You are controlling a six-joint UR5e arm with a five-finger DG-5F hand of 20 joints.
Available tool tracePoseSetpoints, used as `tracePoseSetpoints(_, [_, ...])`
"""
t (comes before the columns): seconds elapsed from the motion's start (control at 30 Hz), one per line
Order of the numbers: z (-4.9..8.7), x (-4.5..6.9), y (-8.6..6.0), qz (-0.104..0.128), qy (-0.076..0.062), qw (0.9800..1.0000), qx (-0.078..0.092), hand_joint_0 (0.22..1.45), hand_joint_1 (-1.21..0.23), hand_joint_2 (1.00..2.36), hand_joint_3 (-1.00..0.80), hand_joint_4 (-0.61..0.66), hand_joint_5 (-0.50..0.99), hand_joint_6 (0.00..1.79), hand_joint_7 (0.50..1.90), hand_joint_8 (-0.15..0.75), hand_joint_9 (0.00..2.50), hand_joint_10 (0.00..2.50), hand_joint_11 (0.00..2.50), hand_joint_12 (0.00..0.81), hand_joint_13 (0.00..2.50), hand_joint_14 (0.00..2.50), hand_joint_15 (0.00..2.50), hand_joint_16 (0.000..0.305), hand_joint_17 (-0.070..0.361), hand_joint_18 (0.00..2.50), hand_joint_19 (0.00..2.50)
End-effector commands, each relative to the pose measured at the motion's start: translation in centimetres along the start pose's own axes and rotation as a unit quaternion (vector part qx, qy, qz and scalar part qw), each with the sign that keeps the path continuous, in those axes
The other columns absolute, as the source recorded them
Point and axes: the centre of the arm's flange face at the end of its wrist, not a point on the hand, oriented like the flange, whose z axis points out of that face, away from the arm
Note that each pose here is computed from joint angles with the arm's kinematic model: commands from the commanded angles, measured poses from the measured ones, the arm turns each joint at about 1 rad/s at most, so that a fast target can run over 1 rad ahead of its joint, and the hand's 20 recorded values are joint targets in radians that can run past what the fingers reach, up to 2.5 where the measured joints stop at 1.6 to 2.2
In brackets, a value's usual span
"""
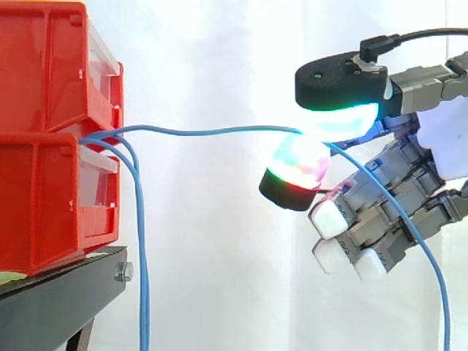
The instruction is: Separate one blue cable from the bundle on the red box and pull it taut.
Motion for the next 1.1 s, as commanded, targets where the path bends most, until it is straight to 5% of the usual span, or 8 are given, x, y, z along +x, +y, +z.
tracePoseSetpoints(0.0, [0.01,0.0,0.0,0.0,0.0,1.0,0.0,0.67,-0.95,1.09,0.05,-0.32,-0.06,0.94,1.01,0.228,0.96,0.01,0.34,0.366,0.76,0.02,0.45,0.051,0.115,0.53,0.54])
tracePoseSetpoints(0.47, [0.0,-0.01,-0.01,0.0,0.0,1.0,0.0,0.66,-0.94,1.06,0.03,-0.29,-0.06,0.94,0.96,0.221,0.95,0.01,0.36,0.362,0.73,0.02,0.44,0.052,0.117,0.46,0.5])
tracePoseSetpoints(0.53, [0.0,0.0,-0.07,0.0,0.0,1.0,0.0,0.62,-0.92,1.16,-0.01,-0.26,-0.06,0.94,0.94,0.22,0.95,0.01,0.35,0.37,0.72,0.02,0.44,0.054,0.122,0.45,0.5])
tracePoseSetpoints(0.73, [0.0,0.0,-0.07,0.0,0.0,1.0,0.0,0.63,-0.92,1.1,0.0,-0.26,-0.06,0.94,0.93,0.203,0.81,0.01,0.31,0.354,0.69,0.02,0.45,0.054,0.121,0.43,0.46])
tracePoseSetpoints(0.87, [-0.01,-0.01,-0.08,-0.001,0.0,1.0,0.001,0.63,-0.92,1.06,0.01,-0.26,-0.06,0.94,0.91,0.22,0.65,0.01,0.24,0.404,0.65,0.01,0.37,0.075,0.169,0.55,0.36])
tracePoseSetpoints(1.07, [0.0,0.0,-0.07,0.0,0.0,1.0,0.0,0.64,-0.91,1.0,-0.02,-0.26,-0.07,0.95,0.84,0.233,0.62,0.01,0.24,0.391,0.57,0.01,0.36,0.066,0.149,0.47,0.38])
